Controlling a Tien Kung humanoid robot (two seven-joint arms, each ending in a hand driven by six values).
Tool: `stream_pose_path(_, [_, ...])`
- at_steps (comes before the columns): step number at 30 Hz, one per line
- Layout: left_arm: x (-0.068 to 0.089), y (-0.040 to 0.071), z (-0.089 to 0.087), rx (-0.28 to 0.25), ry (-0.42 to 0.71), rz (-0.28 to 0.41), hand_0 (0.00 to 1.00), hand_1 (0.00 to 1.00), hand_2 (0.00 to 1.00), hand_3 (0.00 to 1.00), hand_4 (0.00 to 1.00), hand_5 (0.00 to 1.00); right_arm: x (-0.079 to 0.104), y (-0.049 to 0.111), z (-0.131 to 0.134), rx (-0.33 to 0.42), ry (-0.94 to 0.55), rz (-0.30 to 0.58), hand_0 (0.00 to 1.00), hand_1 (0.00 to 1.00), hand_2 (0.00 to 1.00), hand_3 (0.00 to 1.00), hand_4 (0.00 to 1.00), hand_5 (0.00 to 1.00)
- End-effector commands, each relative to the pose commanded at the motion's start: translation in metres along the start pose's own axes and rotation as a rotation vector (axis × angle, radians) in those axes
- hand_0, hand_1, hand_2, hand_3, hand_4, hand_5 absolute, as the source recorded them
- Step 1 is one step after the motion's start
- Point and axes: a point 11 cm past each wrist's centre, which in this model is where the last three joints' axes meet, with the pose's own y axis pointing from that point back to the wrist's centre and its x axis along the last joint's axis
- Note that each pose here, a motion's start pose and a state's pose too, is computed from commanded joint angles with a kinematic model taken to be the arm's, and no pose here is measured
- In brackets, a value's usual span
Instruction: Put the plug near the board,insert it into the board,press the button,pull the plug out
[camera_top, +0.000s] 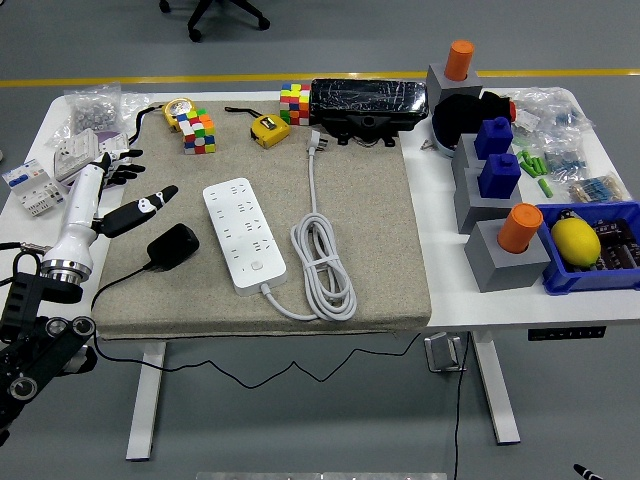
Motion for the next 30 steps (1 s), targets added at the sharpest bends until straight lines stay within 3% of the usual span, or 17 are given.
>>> stream_pose_path(7, [0.0002, 0.0015, -0.0017, 0.015, 0.014, -0.002, 0.552, 0.546, 0.522, 0.578, 0.838, 0.366, -0.0024, -0.0003, 0.0002, -0.002, 0.001, -0.004, 0.65, 0.646, 0.645, 0.567, 0.992, 0.56])
stream_pose_path(30, [-0.0015, -0.0005, 0.003, 0.017, 0.019, -0.031, 0.548, 0.547, 0.524, 0.579, 0.828, 0.368, -0.0006, -0.0006, -0.005, 0.006, 0.005, 0.0, 0.649, 0.646, 0.645, 0.568, 0.992, 0.561])
